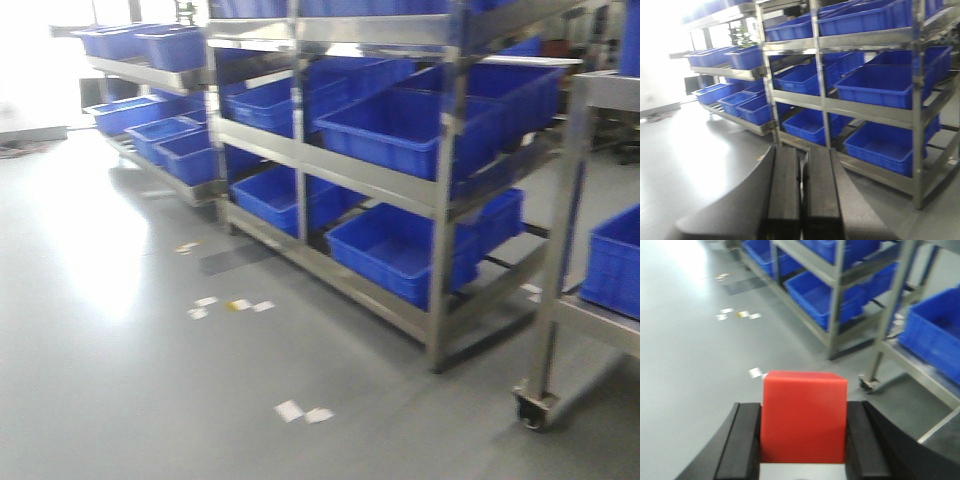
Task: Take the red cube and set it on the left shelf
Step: 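Drive the base across the room holding the red cube in the right gripper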
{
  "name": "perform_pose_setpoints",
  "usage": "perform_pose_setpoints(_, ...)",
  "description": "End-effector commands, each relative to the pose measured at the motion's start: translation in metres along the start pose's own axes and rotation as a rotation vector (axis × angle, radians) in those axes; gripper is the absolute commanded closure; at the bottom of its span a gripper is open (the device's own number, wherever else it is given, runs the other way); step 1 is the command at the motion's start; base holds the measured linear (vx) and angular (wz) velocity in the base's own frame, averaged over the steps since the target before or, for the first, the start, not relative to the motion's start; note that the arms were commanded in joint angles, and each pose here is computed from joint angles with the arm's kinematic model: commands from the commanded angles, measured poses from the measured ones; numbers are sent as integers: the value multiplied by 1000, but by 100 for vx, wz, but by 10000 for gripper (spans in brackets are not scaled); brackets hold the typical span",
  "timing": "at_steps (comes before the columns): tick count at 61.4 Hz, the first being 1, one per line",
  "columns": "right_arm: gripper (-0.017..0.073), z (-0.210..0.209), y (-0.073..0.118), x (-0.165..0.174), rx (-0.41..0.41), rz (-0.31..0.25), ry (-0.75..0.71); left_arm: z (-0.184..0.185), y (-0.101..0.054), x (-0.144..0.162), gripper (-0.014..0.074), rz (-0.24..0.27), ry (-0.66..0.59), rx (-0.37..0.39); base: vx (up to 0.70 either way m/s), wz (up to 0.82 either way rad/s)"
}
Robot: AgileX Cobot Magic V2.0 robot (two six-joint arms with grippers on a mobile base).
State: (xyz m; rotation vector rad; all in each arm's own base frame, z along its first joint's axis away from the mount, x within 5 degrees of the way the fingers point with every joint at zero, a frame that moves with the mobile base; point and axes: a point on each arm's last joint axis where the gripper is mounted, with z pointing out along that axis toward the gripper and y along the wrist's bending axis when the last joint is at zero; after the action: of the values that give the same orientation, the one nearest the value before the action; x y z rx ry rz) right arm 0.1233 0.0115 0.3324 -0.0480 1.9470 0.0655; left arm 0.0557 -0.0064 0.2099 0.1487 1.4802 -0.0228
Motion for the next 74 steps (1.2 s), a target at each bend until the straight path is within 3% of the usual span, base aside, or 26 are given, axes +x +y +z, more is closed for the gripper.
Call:
perform_pose_setpoints(1, 503, -5, 1, -16, -13, -8, -110, 1, 0, 0, 488, -1, -53, -4, -30, 67)
perform_pose_setpoints(35, 503, -5, 1, -16, -13, -8, -110, 1, 0, 0, 488, -1, -53, -4, -37, 59)
perform_pose_setpoints(74, 503, -5, 1, -16, -13, -8, -110, 1, 0, 0, 488, -1, -53, -4, -41, 38)
